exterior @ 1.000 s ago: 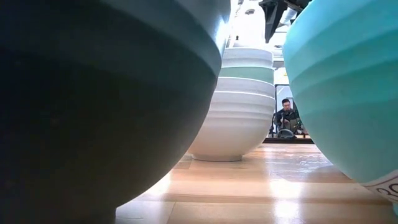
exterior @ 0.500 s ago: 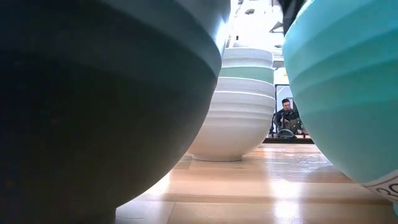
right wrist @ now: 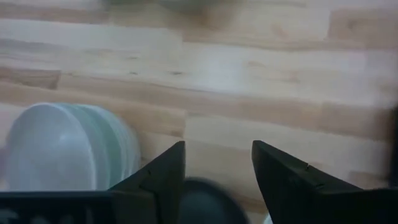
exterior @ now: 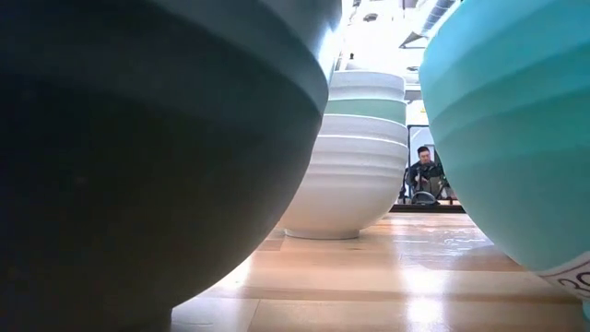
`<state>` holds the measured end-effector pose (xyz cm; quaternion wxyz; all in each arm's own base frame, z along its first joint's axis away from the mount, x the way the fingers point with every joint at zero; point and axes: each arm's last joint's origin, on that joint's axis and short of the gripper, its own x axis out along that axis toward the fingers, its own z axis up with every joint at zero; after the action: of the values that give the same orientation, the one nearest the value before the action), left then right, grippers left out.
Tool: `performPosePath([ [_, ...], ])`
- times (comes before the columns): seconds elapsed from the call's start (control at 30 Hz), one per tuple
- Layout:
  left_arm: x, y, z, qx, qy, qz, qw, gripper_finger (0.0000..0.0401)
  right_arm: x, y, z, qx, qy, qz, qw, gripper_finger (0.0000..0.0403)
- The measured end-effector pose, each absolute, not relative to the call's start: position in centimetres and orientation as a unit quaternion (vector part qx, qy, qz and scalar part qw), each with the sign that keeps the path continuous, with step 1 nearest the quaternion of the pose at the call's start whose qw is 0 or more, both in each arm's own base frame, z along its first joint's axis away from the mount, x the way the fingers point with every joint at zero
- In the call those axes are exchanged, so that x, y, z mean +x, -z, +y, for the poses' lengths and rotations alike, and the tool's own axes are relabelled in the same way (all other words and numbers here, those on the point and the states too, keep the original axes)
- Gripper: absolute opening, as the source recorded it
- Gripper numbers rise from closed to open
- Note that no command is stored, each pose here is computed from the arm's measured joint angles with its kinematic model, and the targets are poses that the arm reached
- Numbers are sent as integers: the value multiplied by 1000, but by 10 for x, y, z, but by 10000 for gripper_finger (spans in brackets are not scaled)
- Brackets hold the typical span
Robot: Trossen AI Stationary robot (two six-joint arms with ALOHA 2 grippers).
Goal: Nest bowls inside each other
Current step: Stack the pink bowl on the top of the white bowl
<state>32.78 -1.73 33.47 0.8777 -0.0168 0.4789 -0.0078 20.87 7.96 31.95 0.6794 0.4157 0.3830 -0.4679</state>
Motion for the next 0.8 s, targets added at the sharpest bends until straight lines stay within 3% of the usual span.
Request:
performPosePath([
  [0.13, 364, -335, -11, -4, 34, 488, 872, 1, 198, -308, 88, 436, 473, 356, 677, 194],
  [0.33, 390, -299, -11, 9, 50, 545, 837, 1, 182, -289, 101, 447, 494, 344, 661, 208],
  [0.8, 407, -292, -11, 7, 37, 506, 862, 0, 161, -248, 128, 517, 458, 328, 644, 230],
])
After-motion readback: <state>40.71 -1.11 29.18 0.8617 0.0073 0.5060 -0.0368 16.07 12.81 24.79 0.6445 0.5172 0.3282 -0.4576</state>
